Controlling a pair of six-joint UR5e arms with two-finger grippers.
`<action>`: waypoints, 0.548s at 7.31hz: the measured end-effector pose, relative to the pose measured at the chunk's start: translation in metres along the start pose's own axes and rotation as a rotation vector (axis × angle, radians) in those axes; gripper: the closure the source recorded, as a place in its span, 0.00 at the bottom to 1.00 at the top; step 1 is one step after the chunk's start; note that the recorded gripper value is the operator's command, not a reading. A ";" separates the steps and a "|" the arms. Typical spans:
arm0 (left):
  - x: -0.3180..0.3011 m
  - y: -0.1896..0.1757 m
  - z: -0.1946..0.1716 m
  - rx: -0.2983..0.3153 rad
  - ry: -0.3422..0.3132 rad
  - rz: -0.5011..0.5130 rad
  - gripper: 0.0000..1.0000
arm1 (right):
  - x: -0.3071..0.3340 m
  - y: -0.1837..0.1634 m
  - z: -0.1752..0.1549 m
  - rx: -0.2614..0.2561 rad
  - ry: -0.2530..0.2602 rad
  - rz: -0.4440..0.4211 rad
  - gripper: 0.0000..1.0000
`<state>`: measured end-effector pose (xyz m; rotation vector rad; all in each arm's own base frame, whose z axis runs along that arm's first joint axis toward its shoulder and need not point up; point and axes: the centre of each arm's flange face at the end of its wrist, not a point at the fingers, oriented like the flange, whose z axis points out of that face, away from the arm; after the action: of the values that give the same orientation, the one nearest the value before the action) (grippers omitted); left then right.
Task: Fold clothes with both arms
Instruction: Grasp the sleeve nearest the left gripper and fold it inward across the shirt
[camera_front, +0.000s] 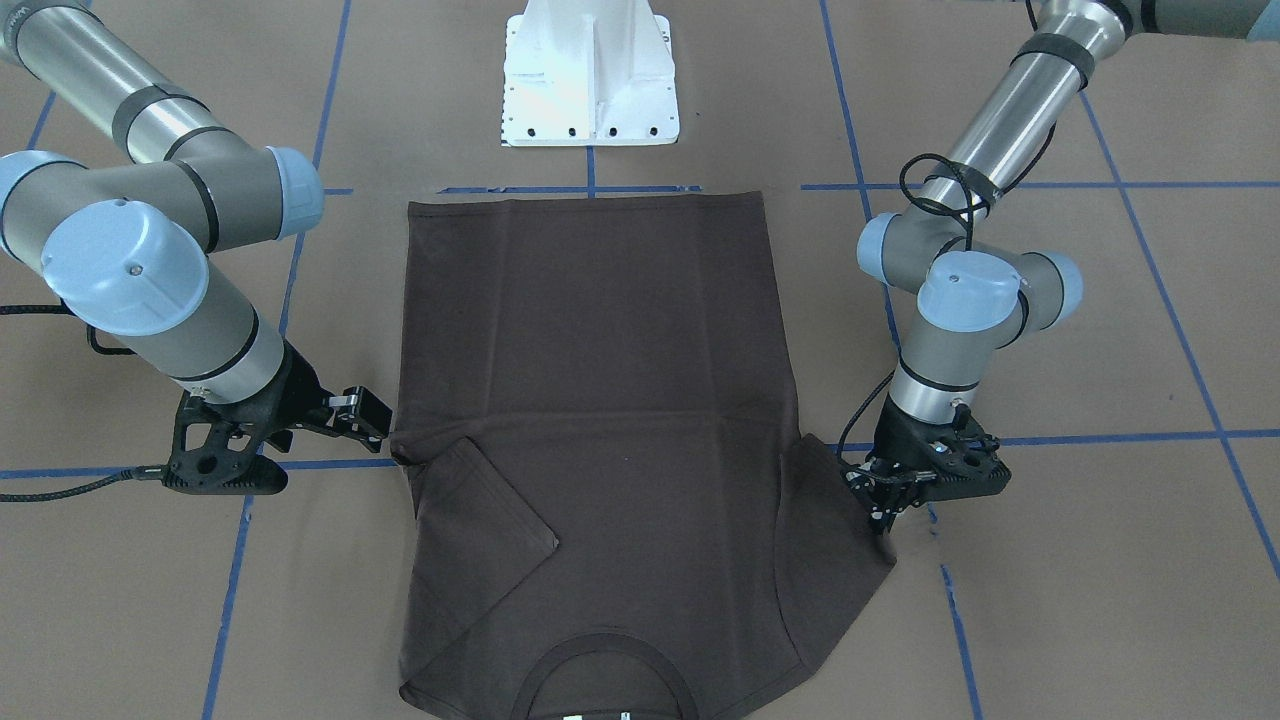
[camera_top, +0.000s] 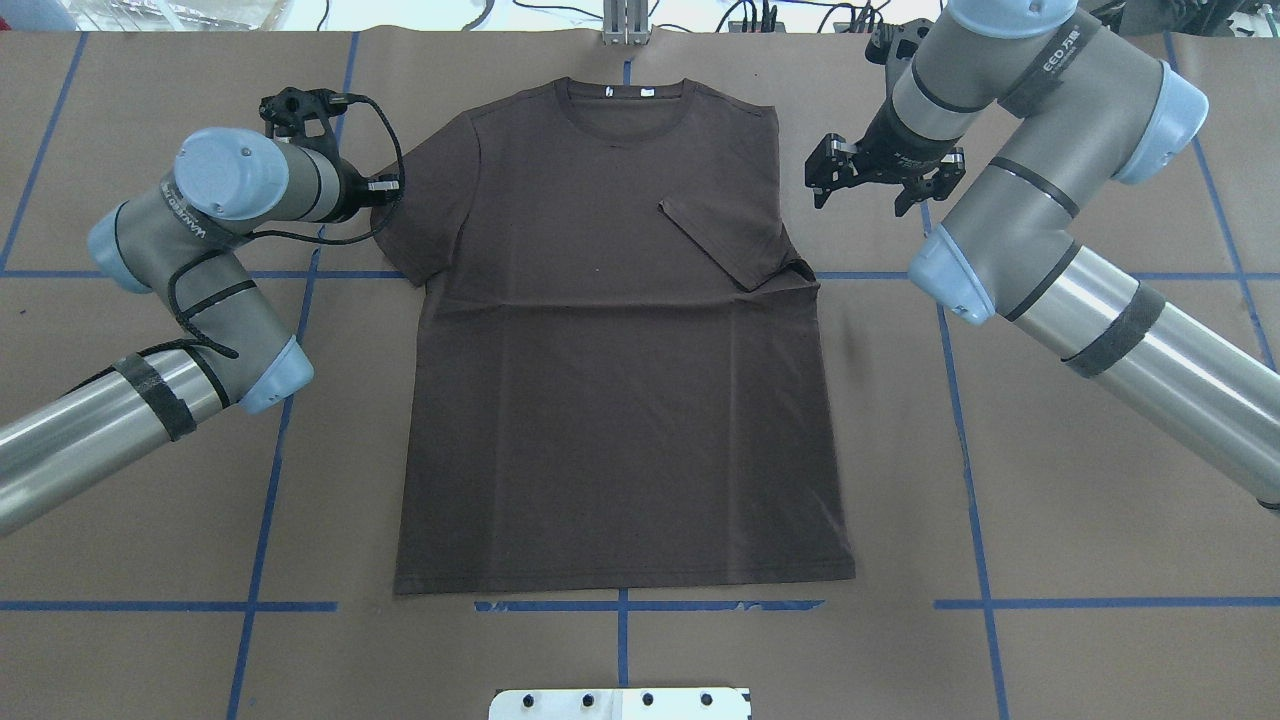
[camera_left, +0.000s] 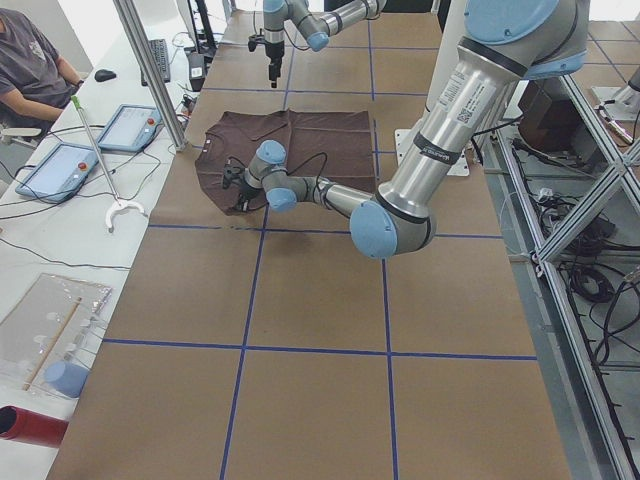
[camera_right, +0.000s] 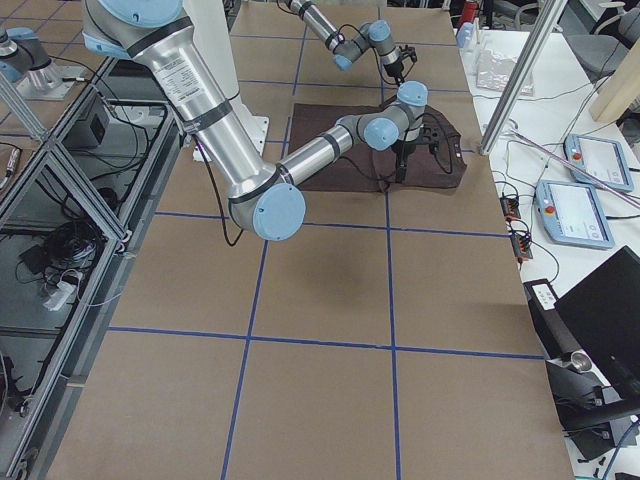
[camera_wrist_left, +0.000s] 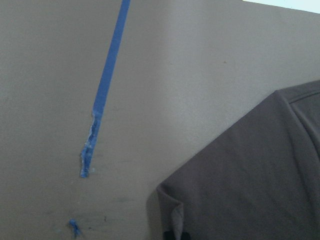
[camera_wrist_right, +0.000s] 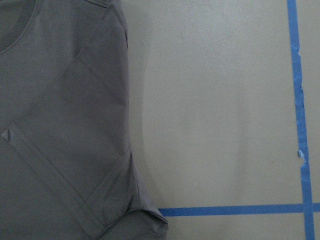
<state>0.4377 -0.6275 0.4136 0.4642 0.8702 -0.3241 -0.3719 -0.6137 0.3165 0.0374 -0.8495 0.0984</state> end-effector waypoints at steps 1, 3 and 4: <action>0.020 -0.007 -0.012 -0.001 0.001 -0.004 1.00 | 0.001 0.000 0.000 0.000 0.001 -0.001 0.00; 0.088 -0.023 -0.038 -0.008 0.010 -0.069 1.00 | 0.003 -0.001 0.000 0.000 0.002 -0.002 0.00; 0.132 -0.021 -0.041 -0.020 0.031 -0.126 1.00 | 0.004 -0.001 0.000 0.001 0.003 -0.002 0.00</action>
<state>0.4811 -0.6354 0.2807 0.3980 0.9340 -0.4243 -0.3690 -0.6144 0.3198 0.0387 -0.8465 0.0973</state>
